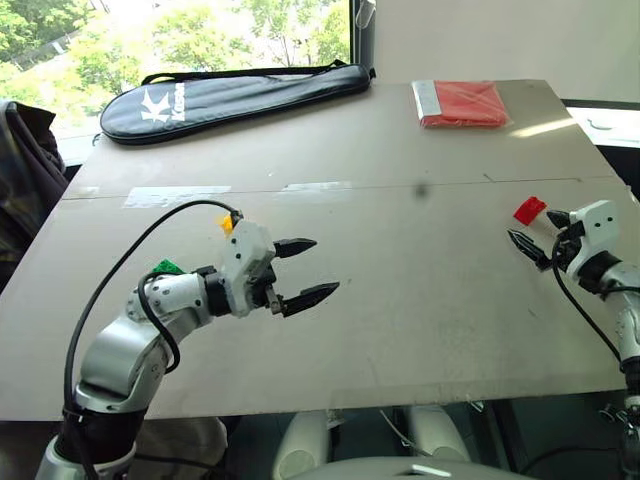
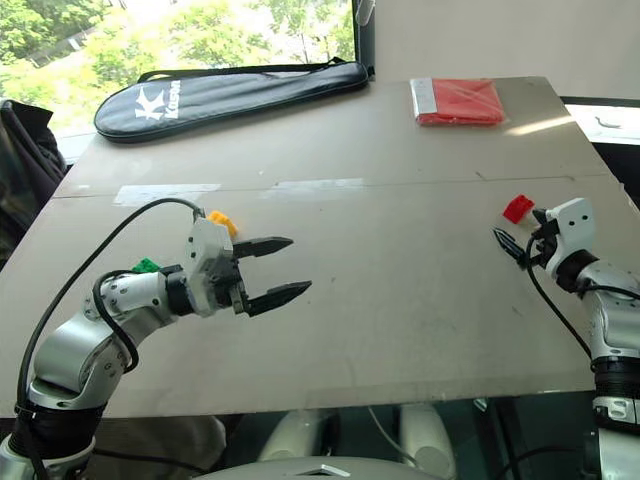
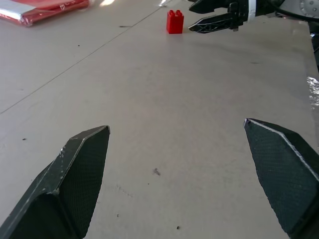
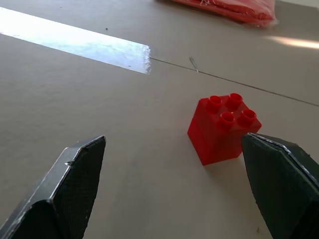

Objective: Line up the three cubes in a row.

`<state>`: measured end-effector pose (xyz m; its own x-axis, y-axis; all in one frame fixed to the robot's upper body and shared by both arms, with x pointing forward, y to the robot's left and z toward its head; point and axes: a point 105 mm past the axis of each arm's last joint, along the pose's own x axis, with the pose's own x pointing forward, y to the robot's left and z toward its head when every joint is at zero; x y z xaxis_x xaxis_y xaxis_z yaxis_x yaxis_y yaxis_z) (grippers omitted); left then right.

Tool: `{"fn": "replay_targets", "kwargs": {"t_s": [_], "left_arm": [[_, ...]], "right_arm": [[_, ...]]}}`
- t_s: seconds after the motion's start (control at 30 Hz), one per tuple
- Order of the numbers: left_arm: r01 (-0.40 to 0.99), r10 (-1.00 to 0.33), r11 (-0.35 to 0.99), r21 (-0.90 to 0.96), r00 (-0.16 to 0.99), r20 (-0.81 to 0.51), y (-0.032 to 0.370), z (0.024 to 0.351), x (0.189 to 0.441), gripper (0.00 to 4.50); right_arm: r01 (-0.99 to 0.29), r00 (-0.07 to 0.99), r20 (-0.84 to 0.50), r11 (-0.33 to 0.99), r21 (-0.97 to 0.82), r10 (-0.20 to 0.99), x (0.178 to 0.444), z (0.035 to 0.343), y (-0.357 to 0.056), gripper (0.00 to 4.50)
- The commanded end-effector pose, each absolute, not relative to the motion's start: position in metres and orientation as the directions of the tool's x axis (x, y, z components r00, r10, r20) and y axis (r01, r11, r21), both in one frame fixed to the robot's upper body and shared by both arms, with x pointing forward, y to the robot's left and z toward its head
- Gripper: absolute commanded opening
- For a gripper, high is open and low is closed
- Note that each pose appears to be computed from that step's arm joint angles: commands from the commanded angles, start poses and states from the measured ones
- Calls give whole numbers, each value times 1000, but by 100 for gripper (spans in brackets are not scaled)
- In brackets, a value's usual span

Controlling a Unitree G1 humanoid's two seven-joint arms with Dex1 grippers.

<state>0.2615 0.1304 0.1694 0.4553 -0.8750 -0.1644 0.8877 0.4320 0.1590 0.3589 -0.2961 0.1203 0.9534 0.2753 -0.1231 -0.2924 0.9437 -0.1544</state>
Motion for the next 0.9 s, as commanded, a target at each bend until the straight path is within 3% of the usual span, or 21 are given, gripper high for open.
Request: {"fn": "replay_targets", "kwargs": {"t_s": [0.03, 0.47, 0.9], "left_arm": [[902, -896, 381, 205, 415, -159, 128, 189, 257, 442], [897, -895, 369, 242, 413, -168, 123, 210, 253, 442], [884, -878, 399, 243, 445, -176, 128, 207, 247, 442]], "right_arm": [[-269, 962, -77, 958, -104, 262, 372, 133, -299, 450], [-234, 969, -117, 964, -127, 219, 399, 124, -309, 450], [-253, 966, -72, 964, -78, 248, 415, 116, -278, 450]]}}
